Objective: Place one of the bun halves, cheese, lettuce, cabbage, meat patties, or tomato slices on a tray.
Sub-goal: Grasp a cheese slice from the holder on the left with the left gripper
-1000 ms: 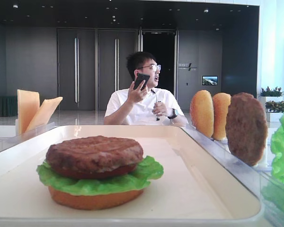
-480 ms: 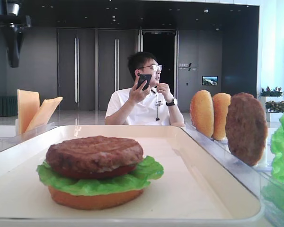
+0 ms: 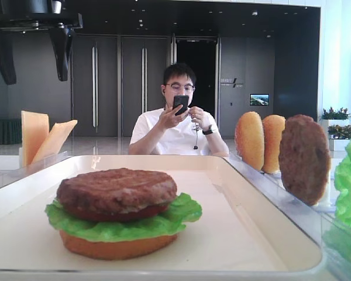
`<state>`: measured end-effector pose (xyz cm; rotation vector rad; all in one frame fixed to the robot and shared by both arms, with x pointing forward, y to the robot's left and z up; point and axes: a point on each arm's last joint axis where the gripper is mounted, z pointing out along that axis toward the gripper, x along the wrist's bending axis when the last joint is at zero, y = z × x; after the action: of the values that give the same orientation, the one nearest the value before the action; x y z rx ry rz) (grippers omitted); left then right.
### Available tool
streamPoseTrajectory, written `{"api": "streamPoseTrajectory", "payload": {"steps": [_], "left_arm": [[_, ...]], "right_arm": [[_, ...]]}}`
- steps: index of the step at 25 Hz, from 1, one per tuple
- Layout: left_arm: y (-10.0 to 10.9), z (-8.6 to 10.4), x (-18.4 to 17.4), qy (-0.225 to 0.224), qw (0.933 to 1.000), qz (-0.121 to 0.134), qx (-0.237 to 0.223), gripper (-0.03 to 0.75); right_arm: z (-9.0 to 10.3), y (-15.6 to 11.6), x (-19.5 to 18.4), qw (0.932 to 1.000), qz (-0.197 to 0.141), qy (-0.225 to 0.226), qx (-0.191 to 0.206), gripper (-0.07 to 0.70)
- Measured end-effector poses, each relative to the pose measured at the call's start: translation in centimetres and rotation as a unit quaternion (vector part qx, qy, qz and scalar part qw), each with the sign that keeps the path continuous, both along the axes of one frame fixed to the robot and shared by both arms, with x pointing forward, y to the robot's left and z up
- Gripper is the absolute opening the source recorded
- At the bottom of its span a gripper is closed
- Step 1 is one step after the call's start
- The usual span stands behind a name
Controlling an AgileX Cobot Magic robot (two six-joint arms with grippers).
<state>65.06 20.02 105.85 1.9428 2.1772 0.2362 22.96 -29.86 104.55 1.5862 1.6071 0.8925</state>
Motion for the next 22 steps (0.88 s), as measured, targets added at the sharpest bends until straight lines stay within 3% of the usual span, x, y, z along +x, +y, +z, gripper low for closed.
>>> {"api": "streamPoseTrajectory", "payload": {"steps": [6, 11, 22], "left_arm": [[-0.7, 0.0, -0.2, 0.005, 0.9997, 0.013, -0.022, 0.65], [-2.1, 0.0, -0.6, 0.002, 0.9999, 0.0, -0.011, 0.65], [-2.6, -0.8, 0.4, 0.002, 0.9999, 0.012, -0.007, 0.65]], "right_arm": [[0.0, 0.0, 0.0, 1.0, 0.0, 0.0, 0.0, 0.535], [0.0, 0.0, 0.0, 1.0, 0.0, 0.0, 0.0, 0.535], [0.0, 0.0, 0.0, 1.0, 0.0, 0.0, 0.0, 0.535]]}}
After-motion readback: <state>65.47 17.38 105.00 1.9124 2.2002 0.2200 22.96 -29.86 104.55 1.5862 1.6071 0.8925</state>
